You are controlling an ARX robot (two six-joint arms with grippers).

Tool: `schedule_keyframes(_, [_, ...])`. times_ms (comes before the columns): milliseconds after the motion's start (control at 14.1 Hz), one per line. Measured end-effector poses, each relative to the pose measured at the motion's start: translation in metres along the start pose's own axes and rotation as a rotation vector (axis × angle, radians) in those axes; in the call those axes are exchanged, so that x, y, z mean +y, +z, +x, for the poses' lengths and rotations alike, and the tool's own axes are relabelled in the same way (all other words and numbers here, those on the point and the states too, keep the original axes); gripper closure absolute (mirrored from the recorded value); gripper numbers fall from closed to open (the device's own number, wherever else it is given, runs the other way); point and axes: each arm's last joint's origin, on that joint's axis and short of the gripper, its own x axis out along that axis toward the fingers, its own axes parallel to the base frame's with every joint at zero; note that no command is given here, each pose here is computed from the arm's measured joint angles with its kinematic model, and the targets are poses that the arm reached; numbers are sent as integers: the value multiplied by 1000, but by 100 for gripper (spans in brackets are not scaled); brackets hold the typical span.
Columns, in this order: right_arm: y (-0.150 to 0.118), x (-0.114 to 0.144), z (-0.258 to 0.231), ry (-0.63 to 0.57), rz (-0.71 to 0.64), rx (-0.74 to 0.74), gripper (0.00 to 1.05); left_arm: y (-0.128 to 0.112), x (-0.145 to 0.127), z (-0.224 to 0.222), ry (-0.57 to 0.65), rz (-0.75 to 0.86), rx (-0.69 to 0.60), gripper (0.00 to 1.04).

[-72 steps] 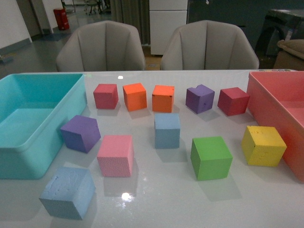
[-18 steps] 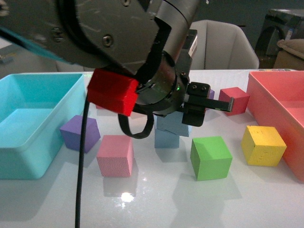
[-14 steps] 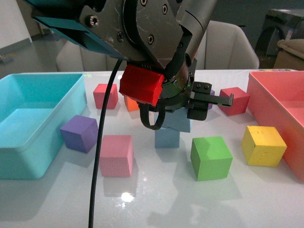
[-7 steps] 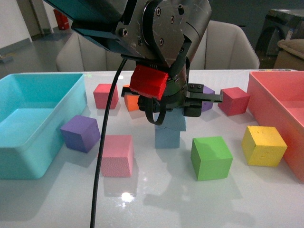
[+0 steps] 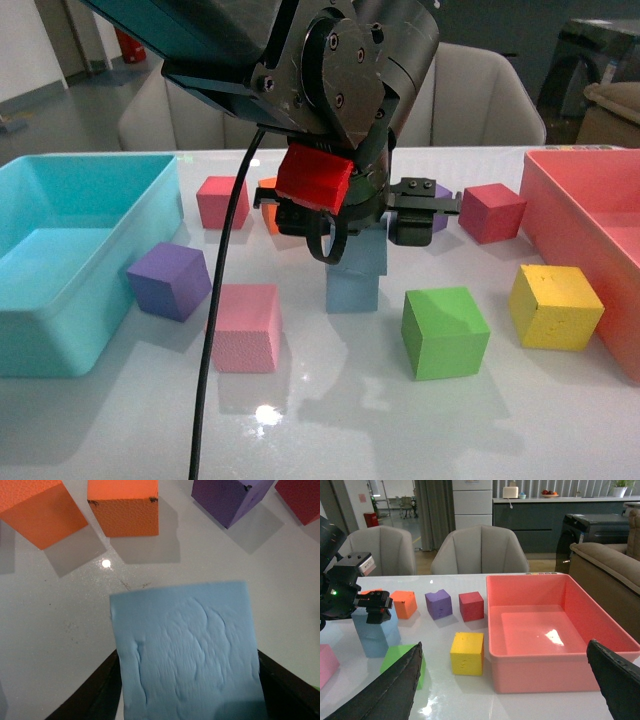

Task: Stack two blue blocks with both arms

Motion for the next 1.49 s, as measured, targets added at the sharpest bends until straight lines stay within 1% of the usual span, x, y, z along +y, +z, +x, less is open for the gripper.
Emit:
schedule_keyframes(142, [0, 0, 0, 0, 0, 0, 6, 2, 0, 0, -3, -2, -17, 13])
schedule_keyframes(213, [0, 0, 0, 0, 0, 0, 6, 3, -2, 0, -3, 1, -35, 5])
schedule_keyframes(285, [0, 0, 0, 0, 0, 0, 6, 4, -2, 0, -3, -1, -41, 8])
schedule_keyframes(498, [0, 0, 0, 0, 0, 0, 6, 5, -1, -6, 0, -3, -68, 7])
schedule_keyframes(711, [0, 0, 0, 0, 0, 0, 6, 16, -3, -45, -58, 12, -170, 7])
schedule_keyframes(854, [0, 0, 0, 0, 0, 0, 6, 13, -3, -76, -134, 23, -227, 7])
schedule_keyframes(996, [0, 0, 0, 0, 0, 0, 6, 1, 0, -106, -205, 27, -295, 7])
schedule_keyframes(1067, [0, 0, 0, 0, 0, 0, 6, -7, 5, -121, -220, 39, -348, 7])
schedule_keyframes(1209, [0, 0, 0, 0, 0, 0, 6, -27, 19, -145, -248, 57, -396, 7])
schedule_keyframes(1351, [0, 0, 0, 0, 0, 0, 6, -44, 33, -145, -242, 75, -375, 7])
schedule_keyframes(1423, [0, 0, 0, 0, 0, 0, 6, -48, 37, -141, -237, 78, -364, 7])
schedule_keyframes(1494, [0, 0, 0, 0, 0, 0, 6, -50, 39, -139, -196, 66, -467, 10])
